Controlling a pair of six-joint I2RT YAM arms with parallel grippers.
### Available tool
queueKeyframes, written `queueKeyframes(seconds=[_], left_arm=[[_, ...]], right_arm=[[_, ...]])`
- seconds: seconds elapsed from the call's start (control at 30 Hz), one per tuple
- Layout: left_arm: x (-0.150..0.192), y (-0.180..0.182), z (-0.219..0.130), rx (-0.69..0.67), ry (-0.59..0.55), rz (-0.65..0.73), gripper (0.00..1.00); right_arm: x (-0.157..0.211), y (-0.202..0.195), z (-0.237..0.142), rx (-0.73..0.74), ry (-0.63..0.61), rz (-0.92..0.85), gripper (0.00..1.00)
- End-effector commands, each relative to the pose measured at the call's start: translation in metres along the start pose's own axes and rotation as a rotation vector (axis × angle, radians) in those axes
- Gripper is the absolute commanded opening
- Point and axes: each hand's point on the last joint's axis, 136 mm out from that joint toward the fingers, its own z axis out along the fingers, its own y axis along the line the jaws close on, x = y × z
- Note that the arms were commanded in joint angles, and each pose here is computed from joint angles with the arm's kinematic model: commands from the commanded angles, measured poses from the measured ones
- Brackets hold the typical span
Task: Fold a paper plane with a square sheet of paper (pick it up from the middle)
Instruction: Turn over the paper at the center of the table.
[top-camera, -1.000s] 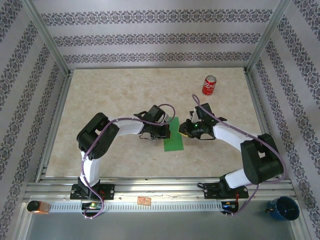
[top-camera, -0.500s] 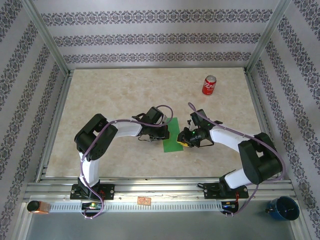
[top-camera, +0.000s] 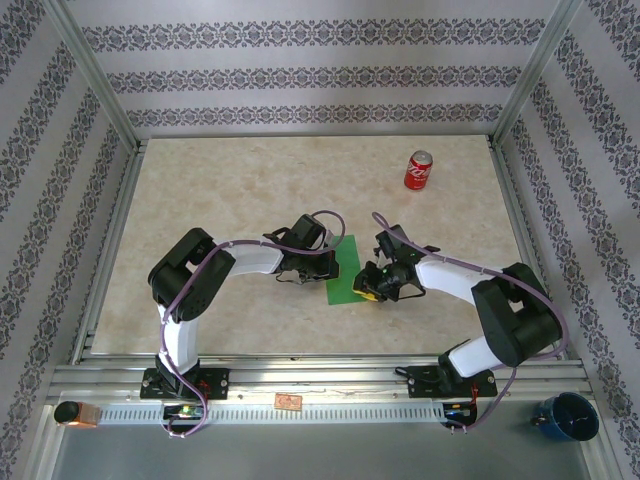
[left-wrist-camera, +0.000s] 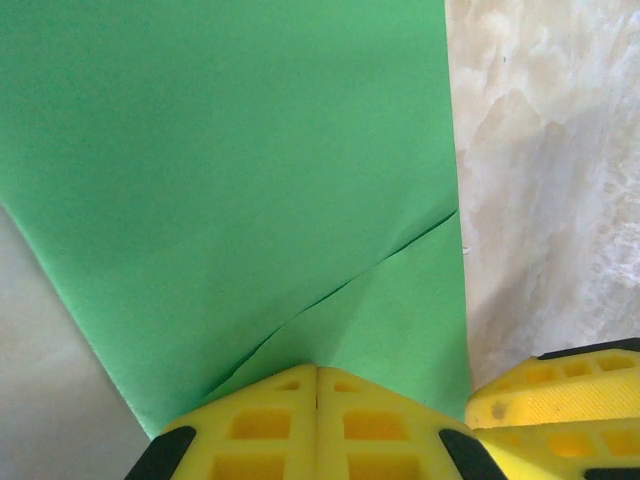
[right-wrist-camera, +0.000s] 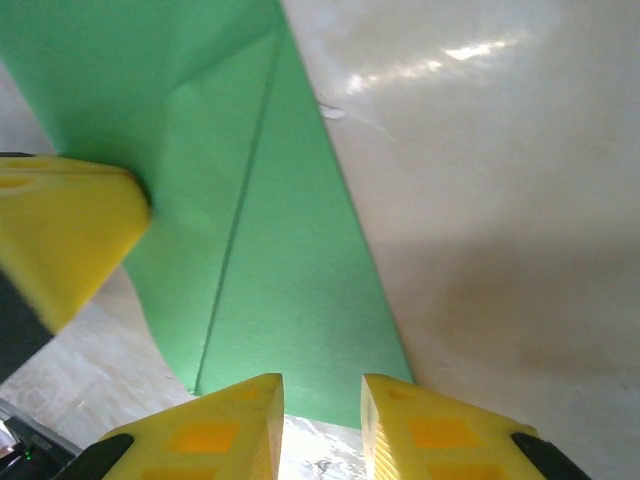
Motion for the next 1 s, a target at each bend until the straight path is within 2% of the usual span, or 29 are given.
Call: queueKeyframes(seconds=[0.0, 0.23, 0.53, 0.73, 0.83, 0.97], left_arm=[[0.010, 0.019, 0.002, -0.066, 0.034, -0.024, 0.00], [0.012, 0.020, 0.002, -0.069, 0.042, -0.023, 0.00], [0.013, 0.020, 0.003, -0.064, 0.045, -0.025, 0.00], [0.013, 0.019, 0.002, -0.059, 0.048, -0.027, 0.00], [0.013, 0.018, 0.003, -0.052, 0.048, -0.027, 0.00], [0.012, 0.017, 0.005, -0.044, 0.047, -0.035, 0.00]], right_arm=[[0.004, -0.010, 0.008, 0.035, 0.012, 0.022, 0.29], [-0.003, 0.011, 0.010, -0.057, -0.001, -0.008, 0.31], [-0.023, 0.043, 0.009, -0.177, -0.052, -0.029, 0.40], [-0.038, 0.044, 0.004, -0.185, -0.082, -0.039, 0.41], [-0.049, 0.048, -0.001, -0.240, -0.089, -0.046, 0.45], [-0.059, 0.050, -0.002, -0.275, -0.076, -0.043, 0.44]])
